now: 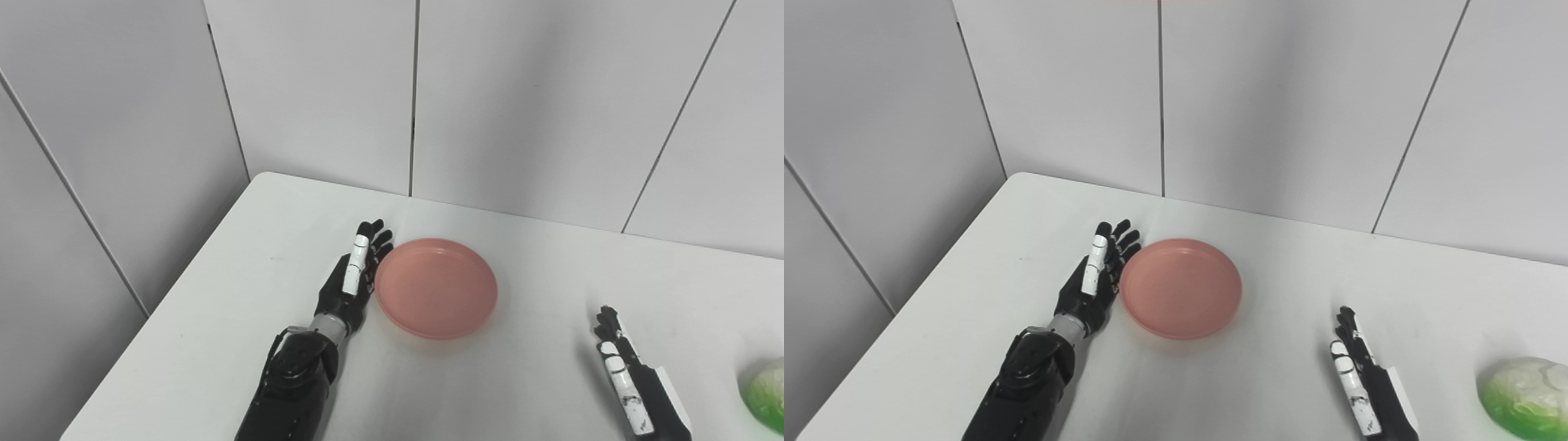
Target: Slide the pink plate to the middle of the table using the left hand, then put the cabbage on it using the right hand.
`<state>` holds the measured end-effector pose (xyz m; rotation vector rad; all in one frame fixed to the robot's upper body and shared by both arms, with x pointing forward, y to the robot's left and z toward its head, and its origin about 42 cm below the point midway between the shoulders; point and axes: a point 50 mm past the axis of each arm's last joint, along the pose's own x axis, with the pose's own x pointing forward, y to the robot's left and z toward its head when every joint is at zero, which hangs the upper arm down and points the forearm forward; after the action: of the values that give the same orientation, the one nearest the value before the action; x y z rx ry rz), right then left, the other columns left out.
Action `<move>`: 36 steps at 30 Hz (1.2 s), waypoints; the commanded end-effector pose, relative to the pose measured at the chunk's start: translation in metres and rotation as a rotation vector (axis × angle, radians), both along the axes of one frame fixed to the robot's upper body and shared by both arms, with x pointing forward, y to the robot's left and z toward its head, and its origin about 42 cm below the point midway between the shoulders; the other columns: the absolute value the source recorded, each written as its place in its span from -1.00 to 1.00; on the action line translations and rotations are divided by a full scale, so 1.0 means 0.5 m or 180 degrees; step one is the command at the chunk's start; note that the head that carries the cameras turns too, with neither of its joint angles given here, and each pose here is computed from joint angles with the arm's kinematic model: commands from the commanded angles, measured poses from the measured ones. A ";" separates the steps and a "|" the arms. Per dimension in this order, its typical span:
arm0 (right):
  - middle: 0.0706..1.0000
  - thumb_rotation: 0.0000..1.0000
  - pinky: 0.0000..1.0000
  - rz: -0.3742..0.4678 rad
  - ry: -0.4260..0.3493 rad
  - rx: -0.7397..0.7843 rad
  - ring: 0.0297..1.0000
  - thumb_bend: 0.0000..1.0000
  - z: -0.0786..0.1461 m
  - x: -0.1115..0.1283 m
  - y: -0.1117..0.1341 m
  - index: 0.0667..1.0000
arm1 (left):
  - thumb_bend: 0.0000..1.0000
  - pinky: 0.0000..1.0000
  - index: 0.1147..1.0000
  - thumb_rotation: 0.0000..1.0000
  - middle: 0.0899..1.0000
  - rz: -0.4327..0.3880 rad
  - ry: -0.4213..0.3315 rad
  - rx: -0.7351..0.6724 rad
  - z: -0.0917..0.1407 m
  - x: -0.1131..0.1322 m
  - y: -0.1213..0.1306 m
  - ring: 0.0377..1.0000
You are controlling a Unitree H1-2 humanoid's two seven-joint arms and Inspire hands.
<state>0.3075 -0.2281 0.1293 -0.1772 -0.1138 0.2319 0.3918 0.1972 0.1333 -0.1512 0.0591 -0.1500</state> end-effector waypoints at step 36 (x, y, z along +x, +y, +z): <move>0.99 1.00 0.92 -0.0083 -0.0133 -0.0136 0.96 -0.17 0.004 0.000 0.038 0.98 | 0.70 1.00 0.88 1.00 0.88 -0.1079 0.0265 0.0249 -0.063 -0.064 -0.146 0.90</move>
<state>0.3076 -0.2147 0.1275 -0.2331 -0.1213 0.1899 0.3754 0.1374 0.1251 -0.0727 0.0599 -0.4039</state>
